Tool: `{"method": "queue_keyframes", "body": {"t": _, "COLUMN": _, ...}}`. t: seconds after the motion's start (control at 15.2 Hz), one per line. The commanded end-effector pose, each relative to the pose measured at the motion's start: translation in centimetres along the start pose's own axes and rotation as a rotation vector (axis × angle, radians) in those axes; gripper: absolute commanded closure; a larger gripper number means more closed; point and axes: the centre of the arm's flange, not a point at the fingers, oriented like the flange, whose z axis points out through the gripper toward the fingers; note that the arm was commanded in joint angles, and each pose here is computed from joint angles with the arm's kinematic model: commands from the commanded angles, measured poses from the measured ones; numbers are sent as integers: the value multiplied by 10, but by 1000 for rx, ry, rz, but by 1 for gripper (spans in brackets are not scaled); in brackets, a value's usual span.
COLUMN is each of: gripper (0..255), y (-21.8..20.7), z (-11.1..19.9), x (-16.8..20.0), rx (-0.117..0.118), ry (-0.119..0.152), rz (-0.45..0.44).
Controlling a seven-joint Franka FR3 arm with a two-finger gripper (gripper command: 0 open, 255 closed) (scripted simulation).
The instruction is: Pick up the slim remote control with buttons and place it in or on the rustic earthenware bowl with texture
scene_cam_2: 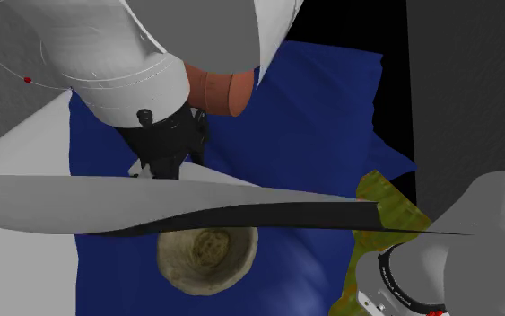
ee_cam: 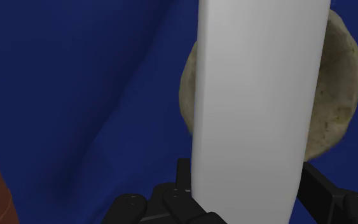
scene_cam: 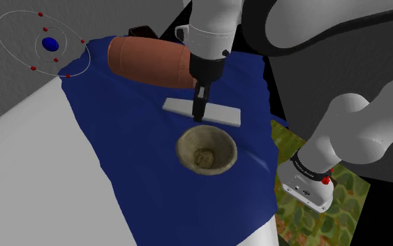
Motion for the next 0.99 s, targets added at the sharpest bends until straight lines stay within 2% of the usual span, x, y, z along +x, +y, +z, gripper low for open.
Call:
{"method": "queue_keyframes", "body": {"t": 0.0, "gripper": 255, "y": -21, "z": -1, "x": -22, "rx": 0, "ry": 0, "rz": 1}}
{"method": "queue_keyframes", "body": {"t": 0.2, "gripper": 255, "y": -46, "z": -1, "x": -48, "rx": 0, "ry": 0, "rz": 1}}
{"method": "queue_keyframes", "body": {"t": 0.92, "gripper": 255, "y": -47, "z": 57, "x": -48, "rx": 0, "ry": 0, "rz": 1}}
